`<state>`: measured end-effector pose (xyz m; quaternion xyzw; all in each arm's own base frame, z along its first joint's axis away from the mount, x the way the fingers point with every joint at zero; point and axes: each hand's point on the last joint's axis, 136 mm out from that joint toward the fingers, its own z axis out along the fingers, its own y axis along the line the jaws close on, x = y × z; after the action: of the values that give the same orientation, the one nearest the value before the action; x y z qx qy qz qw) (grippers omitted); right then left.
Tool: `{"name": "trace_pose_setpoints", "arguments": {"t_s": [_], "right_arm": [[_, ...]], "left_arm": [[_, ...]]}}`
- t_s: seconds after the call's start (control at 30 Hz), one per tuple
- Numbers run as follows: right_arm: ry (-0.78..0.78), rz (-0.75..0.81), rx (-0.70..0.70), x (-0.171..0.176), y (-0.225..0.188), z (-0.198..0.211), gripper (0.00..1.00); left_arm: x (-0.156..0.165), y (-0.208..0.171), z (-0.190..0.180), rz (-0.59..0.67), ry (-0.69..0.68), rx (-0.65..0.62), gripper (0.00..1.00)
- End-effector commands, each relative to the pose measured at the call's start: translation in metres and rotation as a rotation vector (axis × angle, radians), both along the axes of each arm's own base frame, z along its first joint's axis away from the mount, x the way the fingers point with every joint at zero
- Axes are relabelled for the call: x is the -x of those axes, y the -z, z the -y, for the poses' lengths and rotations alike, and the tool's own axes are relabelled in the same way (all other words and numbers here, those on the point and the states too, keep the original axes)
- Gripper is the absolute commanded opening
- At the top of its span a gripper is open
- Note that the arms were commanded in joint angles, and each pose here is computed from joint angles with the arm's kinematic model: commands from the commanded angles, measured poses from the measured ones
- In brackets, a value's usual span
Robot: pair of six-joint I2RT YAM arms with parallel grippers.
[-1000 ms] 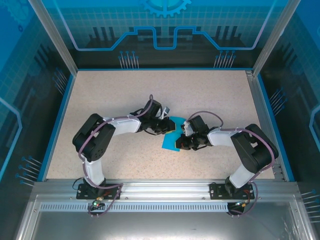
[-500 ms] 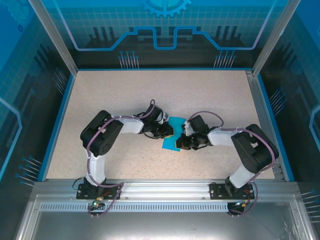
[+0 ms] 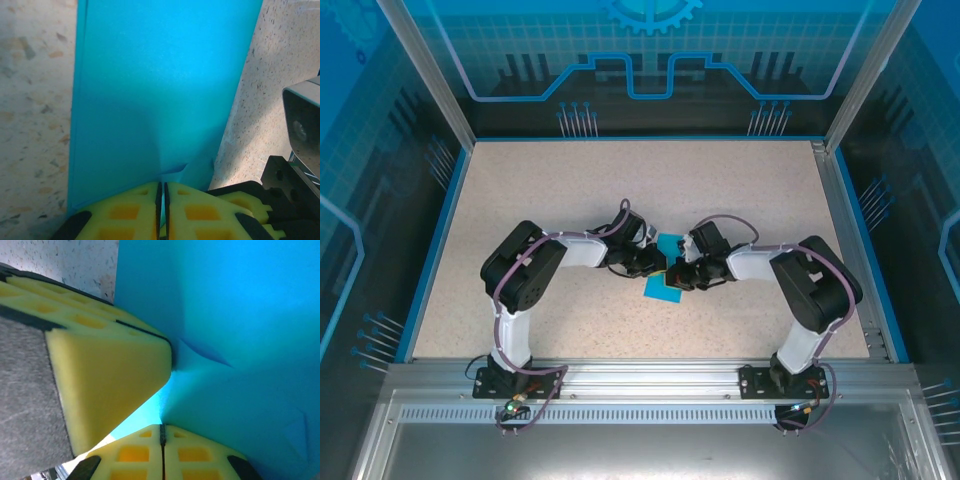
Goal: Fold a paper plane with a square sheet of paper (pick it up from the middle)
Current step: Fold the triangle a second time at the center of the table.
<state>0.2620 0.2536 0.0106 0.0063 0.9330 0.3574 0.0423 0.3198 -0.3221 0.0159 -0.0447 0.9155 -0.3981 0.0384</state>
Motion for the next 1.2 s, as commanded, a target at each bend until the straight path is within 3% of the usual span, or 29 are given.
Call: {"name": "trace_pose_setpoints", "arguments": {"t_s": [0.0,0.7,0.97,1.17], "right_arm": [[0.008,-0.064,0.091,0.017,0.023,0.014,0.07],[-0.018,-0.113,0.076,0.084,0.028,0.046,0.12],[0.021,-0.056,0.095,0.077,0.007,0.060,0.17],[0.141,0.047,0.089,0.045,-0.022,0.069,0.33]], "left_arm": [[0.013,0.032,-0.020,-0.064,-0.023,-0.105,0.15],[0.011,0.040,-0.031,-0.086,-0.058,-0.128,0.13],[0.012,0.038,-0.029,-0.082,-0.051,-0.118,0.13],[0.012,0.030,-0.024,-0.080,-0.049,-0.086,0.14]]}}
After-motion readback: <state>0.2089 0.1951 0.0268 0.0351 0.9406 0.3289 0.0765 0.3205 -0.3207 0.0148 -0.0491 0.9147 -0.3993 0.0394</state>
